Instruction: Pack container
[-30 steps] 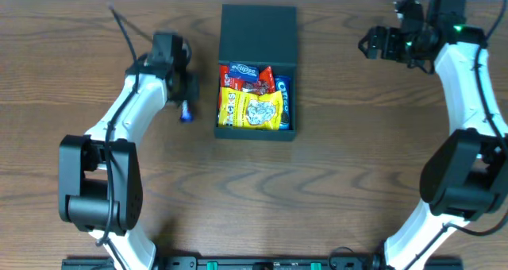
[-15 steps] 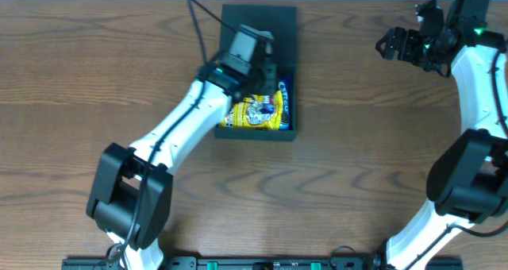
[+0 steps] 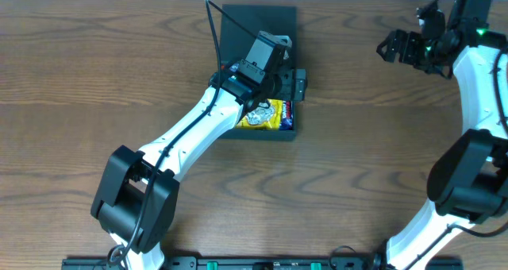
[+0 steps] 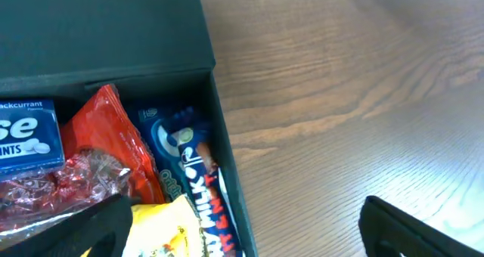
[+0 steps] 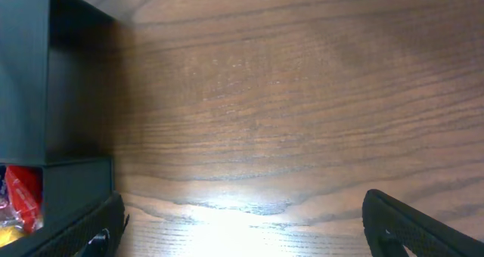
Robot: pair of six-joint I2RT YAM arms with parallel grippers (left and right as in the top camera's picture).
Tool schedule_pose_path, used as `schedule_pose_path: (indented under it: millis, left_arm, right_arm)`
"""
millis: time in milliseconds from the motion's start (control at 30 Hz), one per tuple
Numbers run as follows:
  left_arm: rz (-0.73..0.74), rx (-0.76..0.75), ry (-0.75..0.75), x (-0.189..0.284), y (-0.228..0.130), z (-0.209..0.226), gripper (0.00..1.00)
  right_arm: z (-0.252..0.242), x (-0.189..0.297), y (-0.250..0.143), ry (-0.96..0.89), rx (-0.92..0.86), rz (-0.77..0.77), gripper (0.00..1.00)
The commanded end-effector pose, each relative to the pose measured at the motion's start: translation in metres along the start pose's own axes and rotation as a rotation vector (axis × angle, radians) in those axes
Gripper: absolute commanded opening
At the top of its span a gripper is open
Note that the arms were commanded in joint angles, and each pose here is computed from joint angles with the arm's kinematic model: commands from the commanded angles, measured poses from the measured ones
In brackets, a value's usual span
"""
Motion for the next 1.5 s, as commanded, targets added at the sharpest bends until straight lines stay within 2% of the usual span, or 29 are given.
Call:
schedule_pose_path:
  millis: [0, 67, 100, 133, 167, 200, 233, 267, 300, 500, 700, 900, 1000, 1067, 1167, 1300, 1467]
  left_arm:
    - [-0.052, -0.002, -0.026, 0.009, 0.017, -0.008, 0.98]
    - [-0.082, -0.004, -0.038, 0.014, 0.025, -0.01, 0.95]
    - [-0.098, -0.009, -0.043, 0.017, 0.03, -0.01, 0.89]
    - [-0.116, -0.02, -0.046, 0.021, 0.035, -0.01, 0.79]
    - [-0.139, -0.033, -0.046, 0.025, 0.042, -0.008, 0.65]
    - [-0.176, -0.041, -0.037, 0.03, 0.053, -0.002, 0.41]
    - [-0.212, -0.031, -0.021, 0.035, 0.064, 0.007, 0.15]
    - [-0.243, -0.019, -0.008, 0.04, 0.074, 0.016, 0.06]
    - [-0.263, -0.007, 0.0, 0.044, 0.082, 0.024, 0.06]
    - [-0.352, 0.069, 0.073, 0.066, 0.117, 0.085, 0.06]
    - [-0.379, 0.124, 0.082, 0.081, 0.131, 0.123, 0.06]
    - [-0.413, 0.245, 0.034, 0.078, 0.148, 0.172, 0.06]
    - [-0.413, 0.303, 0.04, 0.062, 0.154, 0.201, 0.06]
    - [-0.352, 0.343, 0.047, 0.039, 0.153, 0.222, 0.06]
    - [-0.26, 0.375, -0.013, 0.01, 0.155, 0.23, 0.06]
    - [-0.216, 0.402, 0.001, -0.014, 0.159, 0.242, 0.06]
    - [-0.169, 0.471, 0.009, -0.033, 0.145, 0.253, 0.06]
  right_arm:
    - [0.0, 0.007, 0.005, 0.009, 0.003, -0.016, 0.99]
    - [0.003, 0.007, 0.004, 0.023, 0.003, -0.014, 0.99]
    - [0.005, 0.007, 0.004, 0.038, 0.002, -0.013, 0.99]
    - [0.01, 0.007, 0.004, 0.064, 0.002, -0.014, 0.99]
    - [0.014, 0.007, 0.004, 0.092, 0.003, -0.016, 0.99]
    - [0.023, 0.008, 0.005, 0.144, 0.005, -0.019, 0.97]
    - [0.033, 0.009, 0.006, 0.191, 0.01, -0.024, 0.78]
    - [0.04, 0.009, 0.007, 0.228, 0.017, -0.028, 0.4]
    - [0.046, 0.008, 0.007, 0.245, 0.024, -0.028, 0.01]
    - [0.09, -0.003, 0.005, 0.299, 0.109, -0.016, 0.01]
    - [0.142, -0.021, 0.01, 0.328, 0.23, -0.053, 0.01]
    - [0.157, -0.069, 0.011, 0.357, 0.104, -0.034, 0.01]
    - [0.16, -0.097, 0.012, 0.442, 0.013, -0.019, 0.01]
    - [0.157, -0.112, 0.013, 0.455, -0.033, -0.02, 0.01]
    - [0.154, -0.124, 0.01, 0.46, -0.055, -0.011, 0.01]
    - [0.155, -0.138, 0.001, 0.495, -0.061, 0.021, 0.01]
    - [0.161, -0.15, -0.006, 0.538, -0.051, 0.037, 0.01]
Point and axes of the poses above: each gripper's point midway between its finger pads, its own x axis back along the fingers, its own z axis along the line the jaws close on, y = z × x, the point moved 1 cm from there along x, back along the fingers, and after that the axes turned 4 degrees about x, right-handed, at the moved point
